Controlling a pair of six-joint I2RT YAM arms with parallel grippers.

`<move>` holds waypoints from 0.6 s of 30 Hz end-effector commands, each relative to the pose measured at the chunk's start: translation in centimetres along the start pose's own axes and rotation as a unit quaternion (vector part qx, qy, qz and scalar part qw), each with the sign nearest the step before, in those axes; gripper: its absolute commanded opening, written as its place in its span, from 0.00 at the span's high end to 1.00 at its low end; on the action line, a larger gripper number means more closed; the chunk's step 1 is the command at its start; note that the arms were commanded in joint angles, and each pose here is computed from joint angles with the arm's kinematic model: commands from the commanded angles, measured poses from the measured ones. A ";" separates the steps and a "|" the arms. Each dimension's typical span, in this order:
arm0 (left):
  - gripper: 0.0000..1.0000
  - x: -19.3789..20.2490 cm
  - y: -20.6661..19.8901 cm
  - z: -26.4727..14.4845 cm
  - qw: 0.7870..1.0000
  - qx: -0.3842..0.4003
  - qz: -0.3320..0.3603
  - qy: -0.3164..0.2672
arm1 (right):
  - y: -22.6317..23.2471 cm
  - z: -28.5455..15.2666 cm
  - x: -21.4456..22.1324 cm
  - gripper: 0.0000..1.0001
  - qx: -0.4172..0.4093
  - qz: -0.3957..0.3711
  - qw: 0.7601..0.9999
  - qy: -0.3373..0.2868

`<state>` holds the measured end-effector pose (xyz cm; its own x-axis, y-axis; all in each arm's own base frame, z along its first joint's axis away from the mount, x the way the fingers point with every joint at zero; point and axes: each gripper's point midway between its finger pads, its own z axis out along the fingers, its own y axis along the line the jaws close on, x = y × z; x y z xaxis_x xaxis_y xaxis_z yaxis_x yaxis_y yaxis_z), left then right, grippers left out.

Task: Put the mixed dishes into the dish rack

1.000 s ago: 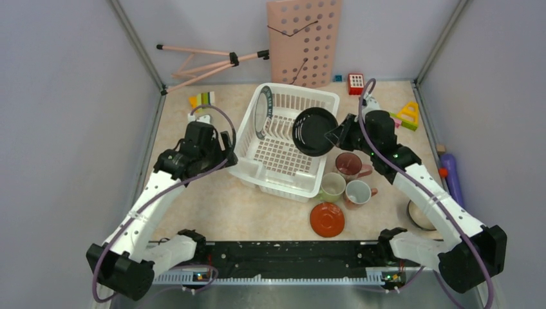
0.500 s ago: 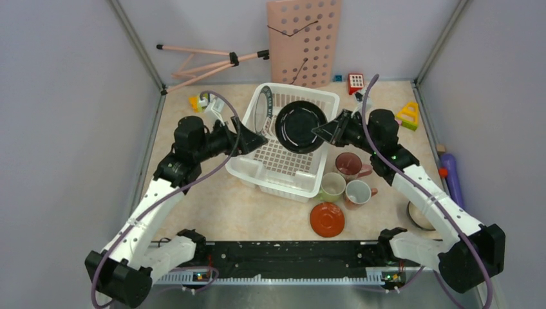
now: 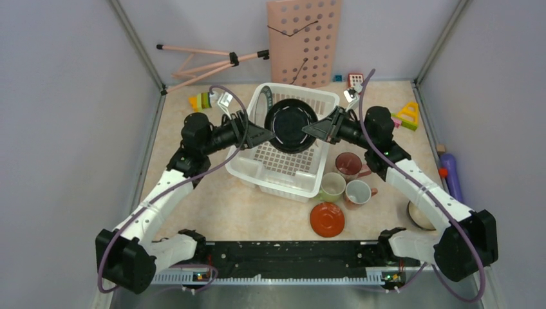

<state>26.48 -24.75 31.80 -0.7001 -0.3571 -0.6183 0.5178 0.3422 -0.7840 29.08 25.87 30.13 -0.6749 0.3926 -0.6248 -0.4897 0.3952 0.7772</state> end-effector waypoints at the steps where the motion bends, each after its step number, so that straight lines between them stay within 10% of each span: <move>1: 0.46 -1.0 -1.1 0.7 0.999 0.028 0.024 -0.008 | 1.9 0.2 -0.8 1.00 -0.046 -0.009 0.999 -0.009; 18: 0.59 -1.9 3.5 1.0 0.993 -0.102 0.042 -0.031 | -2.2 0.3 -0.2 0.91 0.055 -0.013 0.998 0.005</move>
<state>28.79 -24.56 28.90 -0.6964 -0.3666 -0.6169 0.4473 0.4505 -0.7727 29.64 25.58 26.22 -0.7309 0.3561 -0.5823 -0.3955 0.4744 0.7865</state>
